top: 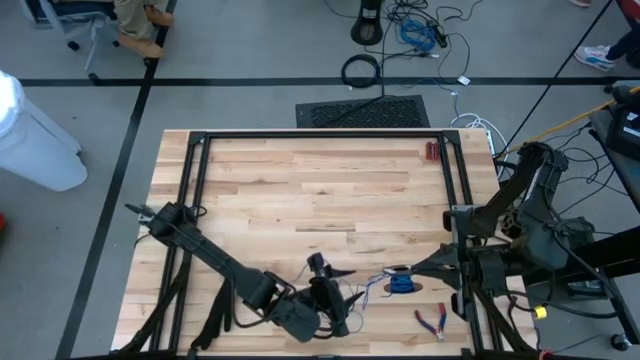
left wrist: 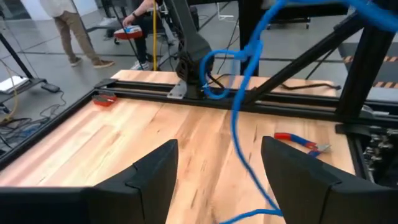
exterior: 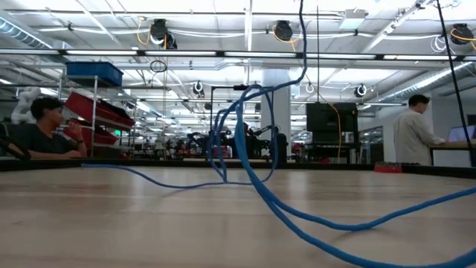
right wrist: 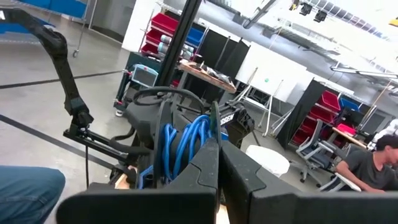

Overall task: Coil cords
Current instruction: Coil the blue wire onto the black spool

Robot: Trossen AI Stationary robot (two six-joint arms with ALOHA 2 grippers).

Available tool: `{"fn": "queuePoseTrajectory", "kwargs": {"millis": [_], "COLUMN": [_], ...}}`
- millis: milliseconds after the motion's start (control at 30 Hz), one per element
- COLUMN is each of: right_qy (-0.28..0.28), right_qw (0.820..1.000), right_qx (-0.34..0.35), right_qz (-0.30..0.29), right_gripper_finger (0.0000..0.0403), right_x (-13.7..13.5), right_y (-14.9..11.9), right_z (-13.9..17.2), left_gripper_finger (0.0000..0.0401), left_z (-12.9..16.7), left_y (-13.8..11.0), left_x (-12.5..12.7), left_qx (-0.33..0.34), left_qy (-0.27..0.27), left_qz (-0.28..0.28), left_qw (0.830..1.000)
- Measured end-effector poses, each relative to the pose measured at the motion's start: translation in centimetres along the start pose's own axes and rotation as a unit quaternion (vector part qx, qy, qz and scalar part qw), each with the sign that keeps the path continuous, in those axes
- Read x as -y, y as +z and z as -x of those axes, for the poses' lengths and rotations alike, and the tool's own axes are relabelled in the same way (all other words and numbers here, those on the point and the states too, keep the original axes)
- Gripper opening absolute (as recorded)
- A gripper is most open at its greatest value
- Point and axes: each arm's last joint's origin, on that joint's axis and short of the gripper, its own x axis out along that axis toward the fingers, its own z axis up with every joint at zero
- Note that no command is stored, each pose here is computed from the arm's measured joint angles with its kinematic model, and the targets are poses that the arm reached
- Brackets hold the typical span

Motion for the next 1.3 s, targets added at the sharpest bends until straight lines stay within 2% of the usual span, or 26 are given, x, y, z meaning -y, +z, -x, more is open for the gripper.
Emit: {"fn": "queuePoseTrajectory", "kwargs": {"millis": [200,300,633,800,933,1067,1300], "right_qy": [-0.001,-0.002,-0.002,0.003,0.005,0.006,0.005], "right_qw": [1.000,1.000,1.000,1.000,1.000,1.000,1.000], "right_qx": [0.000,0.002,0.005,0.009,0.011,0.013,0.013], "right_qz": [0.000,-0.001,-0.002,-0.002,0.000,0.001,0.002], "right_gripper_finger": [0.0000,0.0000,0.0000,0.0000,0.0000,0.0000,0.0000], "right_x": [0.0,0.0,0.0,-0.1,-0.2,-0.2,-0.2], "right_y": [0.0,0.1,0.1,0.3,0.4,0.4,0.4], "right_z": [0.0,0.0,0.0,0.2,0.4,0.5,0.5], "left_gripper_finger": [0.0236,0.0215,0.0063,0.0008,0.0014,0.0030,0.0088], "left_z": [-0.2,-0.4,-0.3,-0.2,-0.2,0.1,1.0], "left_y": [0.0,0.0,-0.6,-0.9,-0.9,-0.6,0.3], "left_x": [-0.2,-0.3,-0.6,-1.0,-1.0,-0.7,0.1], "left_qx": [-0.001,-0.003,-0.027,-0.041,-0.043,-0.051,-0.023], "left_qy": [0.003,0.005,0.017,0.037,0.033,-0.024,-0.068], "left_qz": [-0.014,-0.034,-0.102,-0.122,-0.112,-0.097,-0.051], "left_qw": [1.000,0.999,0.994,0.991,0.992,0.994,0.996]}}
